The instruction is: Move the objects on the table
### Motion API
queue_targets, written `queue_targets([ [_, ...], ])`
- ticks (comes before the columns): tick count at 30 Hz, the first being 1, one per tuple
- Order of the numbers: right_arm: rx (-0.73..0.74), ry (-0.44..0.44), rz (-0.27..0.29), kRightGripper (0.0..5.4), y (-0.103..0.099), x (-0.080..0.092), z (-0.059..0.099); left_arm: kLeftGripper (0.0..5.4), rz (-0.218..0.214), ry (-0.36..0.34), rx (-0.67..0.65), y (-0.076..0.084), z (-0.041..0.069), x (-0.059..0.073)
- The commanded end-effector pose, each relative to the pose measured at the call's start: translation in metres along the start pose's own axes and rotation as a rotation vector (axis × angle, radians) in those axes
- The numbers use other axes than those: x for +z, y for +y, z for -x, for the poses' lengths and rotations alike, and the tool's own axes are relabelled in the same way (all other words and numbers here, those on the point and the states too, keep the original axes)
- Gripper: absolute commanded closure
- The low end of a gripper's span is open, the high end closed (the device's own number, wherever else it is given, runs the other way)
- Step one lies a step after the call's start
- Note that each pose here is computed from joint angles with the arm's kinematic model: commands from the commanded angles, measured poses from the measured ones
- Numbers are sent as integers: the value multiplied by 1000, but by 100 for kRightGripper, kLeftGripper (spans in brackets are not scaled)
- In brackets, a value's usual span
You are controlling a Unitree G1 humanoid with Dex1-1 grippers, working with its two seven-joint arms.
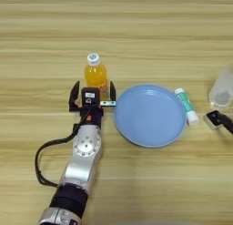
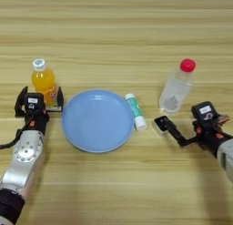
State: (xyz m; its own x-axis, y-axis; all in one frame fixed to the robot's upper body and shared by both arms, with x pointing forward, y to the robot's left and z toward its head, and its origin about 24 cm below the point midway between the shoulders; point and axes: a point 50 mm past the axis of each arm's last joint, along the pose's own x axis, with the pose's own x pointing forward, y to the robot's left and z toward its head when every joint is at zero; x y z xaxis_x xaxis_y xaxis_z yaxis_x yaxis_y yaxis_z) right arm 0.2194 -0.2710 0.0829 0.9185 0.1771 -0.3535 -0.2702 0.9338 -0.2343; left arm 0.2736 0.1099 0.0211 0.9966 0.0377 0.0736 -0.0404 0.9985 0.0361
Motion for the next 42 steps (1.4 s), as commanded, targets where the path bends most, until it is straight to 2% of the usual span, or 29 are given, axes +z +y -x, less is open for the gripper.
queue_targets([
  [1, -101, -16, -6, 1, -20, 5, 0, 0, 36, 1, -4, -11, -1, 2],
  [11, -238, -58, -94, 1, -29, -9, -22, 0, 34, 2, -4, -10, -2, 0],
  [15, -278, -96, -67, 1, -23, -10, -33, 0, 32, 3, -4, -8, -2, -1],
  [17, -325, -129, -71, 1, -25, -11, -40, 0, 31, 3, -4, -8, -2, -1],
  [20, -401, -204, -113, 1, -34, -8, -46, 0, 29, 2, -4, -7, -3, -1],
  [23, -432, -194, -144, 1, -39, -17, -51, 0, 30, -2, -4, -6, -3, -1],
  [27, -455, -180, -159, 1, -44, -26, -55, 0, 32, -7, -4, -6, -3, -1],
  [34, -455, -185, -158, 1, -43, -29, -59, 0, 32, -6, -2, -4, -5, -1],
  [42, -448, -185, -163, 1, -41, -30, -61, 0, 36, -49, -13, -1, -9, 5],
])
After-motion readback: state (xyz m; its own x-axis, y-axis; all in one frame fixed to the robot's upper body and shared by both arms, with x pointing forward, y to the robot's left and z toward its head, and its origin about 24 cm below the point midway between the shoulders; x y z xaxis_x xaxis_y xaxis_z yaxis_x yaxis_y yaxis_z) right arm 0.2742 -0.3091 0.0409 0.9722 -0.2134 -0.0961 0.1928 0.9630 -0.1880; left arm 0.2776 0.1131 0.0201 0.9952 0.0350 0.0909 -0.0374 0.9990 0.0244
